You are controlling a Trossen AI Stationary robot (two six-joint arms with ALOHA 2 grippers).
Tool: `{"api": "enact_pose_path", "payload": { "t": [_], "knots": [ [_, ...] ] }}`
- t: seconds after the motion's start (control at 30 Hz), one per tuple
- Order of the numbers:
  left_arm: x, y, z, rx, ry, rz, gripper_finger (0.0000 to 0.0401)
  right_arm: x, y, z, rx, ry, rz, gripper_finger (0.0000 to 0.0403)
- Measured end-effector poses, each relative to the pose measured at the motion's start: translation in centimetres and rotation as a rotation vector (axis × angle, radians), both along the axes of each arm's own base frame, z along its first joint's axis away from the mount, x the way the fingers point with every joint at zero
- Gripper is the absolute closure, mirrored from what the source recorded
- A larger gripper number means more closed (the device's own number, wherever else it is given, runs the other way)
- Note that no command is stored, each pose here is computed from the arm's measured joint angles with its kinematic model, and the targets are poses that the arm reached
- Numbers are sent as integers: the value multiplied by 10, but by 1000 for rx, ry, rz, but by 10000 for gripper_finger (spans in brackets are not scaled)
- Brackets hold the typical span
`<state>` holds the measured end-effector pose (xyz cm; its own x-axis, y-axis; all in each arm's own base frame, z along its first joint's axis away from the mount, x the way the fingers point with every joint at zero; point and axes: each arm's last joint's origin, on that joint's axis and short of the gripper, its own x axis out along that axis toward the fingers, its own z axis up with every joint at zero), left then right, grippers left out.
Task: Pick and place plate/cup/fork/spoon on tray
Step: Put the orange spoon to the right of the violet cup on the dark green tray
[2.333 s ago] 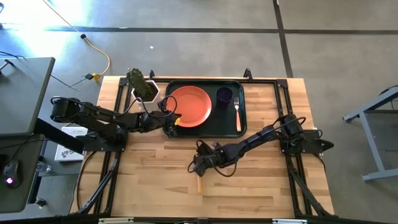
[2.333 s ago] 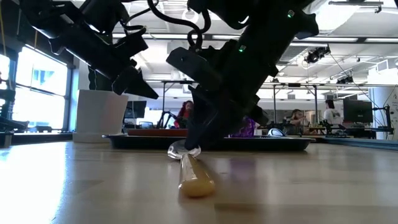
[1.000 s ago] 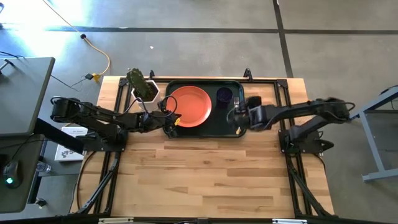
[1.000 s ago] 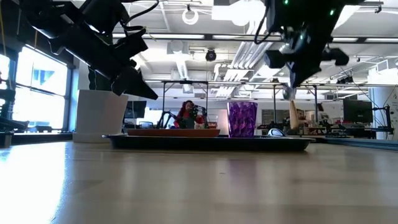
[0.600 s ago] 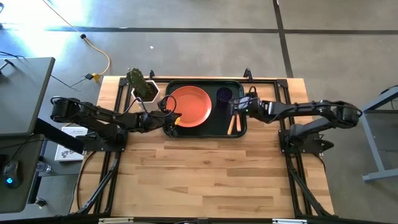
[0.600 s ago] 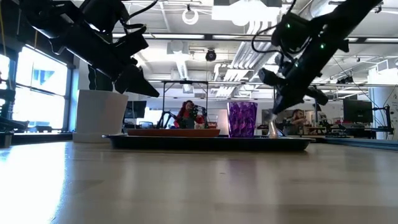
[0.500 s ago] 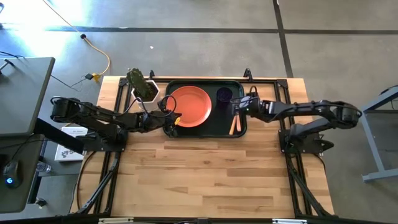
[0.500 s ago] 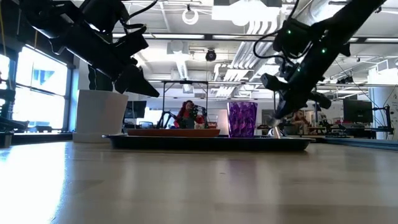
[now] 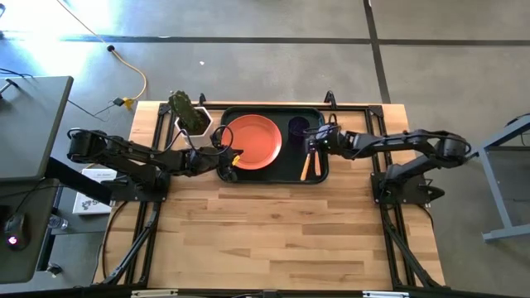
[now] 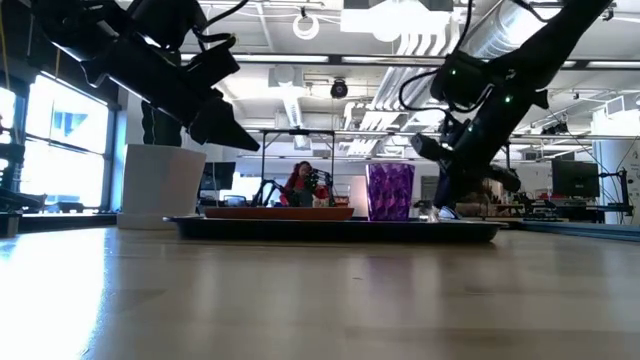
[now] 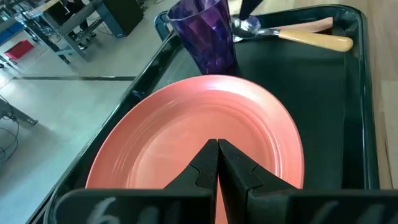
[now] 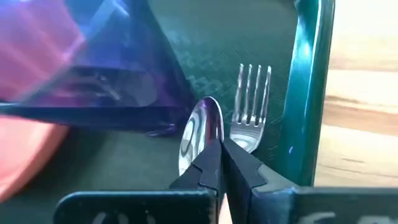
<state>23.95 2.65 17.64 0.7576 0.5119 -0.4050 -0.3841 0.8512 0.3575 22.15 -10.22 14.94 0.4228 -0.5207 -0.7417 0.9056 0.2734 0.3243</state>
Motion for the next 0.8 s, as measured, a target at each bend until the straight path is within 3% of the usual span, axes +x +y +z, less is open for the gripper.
{"api": "enact_pose_path", "payload": {
  "t": [0.57,0.8],
  "knots": [
    [0,0,0,4,2,1,401,9,-10,-15,24,-10,60,399],
    [0,0,0,-11,-4,9,401,8,-10,-15,26,-6,60,330]
  ]
}}
